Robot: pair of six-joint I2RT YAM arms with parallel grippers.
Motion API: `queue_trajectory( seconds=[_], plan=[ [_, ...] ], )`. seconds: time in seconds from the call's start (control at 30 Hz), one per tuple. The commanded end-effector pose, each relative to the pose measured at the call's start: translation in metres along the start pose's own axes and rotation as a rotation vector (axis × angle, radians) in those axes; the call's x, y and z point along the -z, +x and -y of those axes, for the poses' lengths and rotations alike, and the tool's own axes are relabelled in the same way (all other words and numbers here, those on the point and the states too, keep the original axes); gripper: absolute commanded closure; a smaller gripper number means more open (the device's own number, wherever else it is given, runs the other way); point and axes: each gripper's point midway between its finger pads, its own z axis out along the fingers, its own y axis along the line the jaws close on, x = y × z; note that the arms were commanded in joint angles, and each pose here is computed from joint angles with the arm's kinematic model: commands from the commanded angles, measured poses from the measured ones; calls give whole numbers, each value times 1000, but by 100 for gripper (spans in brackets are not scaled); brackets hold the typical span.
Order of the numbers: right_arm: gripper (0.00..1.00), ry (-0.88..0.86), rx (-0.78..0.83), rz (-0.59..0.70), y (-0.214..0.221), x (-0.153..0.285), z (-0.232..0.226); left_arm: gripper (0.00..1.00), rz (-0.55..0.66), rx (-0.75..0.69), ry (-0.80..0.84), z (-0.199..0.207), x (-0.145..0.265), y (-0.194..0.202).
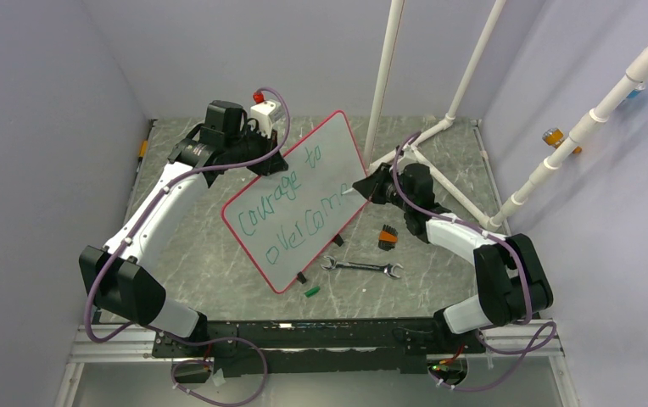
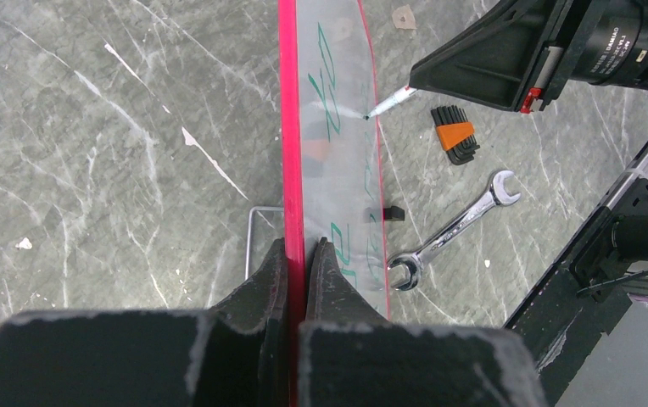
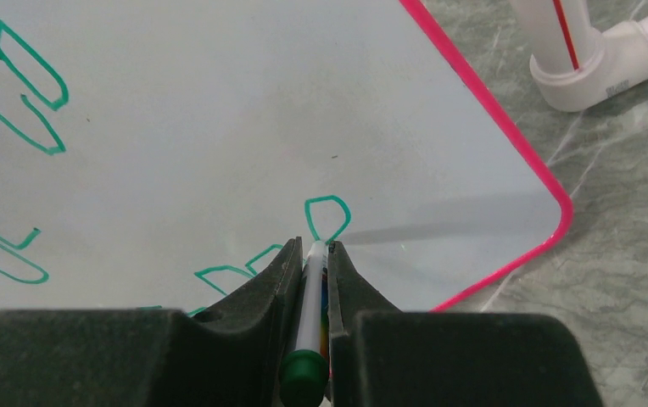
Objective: Write a sentence on the whiteboard
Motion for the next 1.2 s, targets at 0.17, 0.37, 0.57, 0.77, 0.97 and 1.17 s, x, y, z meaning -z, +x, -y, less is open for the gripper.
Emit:
queue_trajectory(
  seconds=[0.17,0.37,0.57,0.77,0.97,1.17],
  plan=[
    [100,18,19,16,4,4,3,100,-28,-128,-85,-17,5,4],
    [100,56,27,24,1,2,11,100,-27,-131,-86,-16,5,4],
    [100,82,37,41,-8,0,15,100,-30,-130,-85,-17,5,5],
    [100,97,43,64,-21,-1,18,100,-32,-128,-85,-17,4,5],
    [100,121,66,84,-35,-2,22,100,-32,-128,-84,-17,4,5],
    [100,177,116,103,-49,15,20,100,-41,-130,-90,-19,3,7]
  ],
)
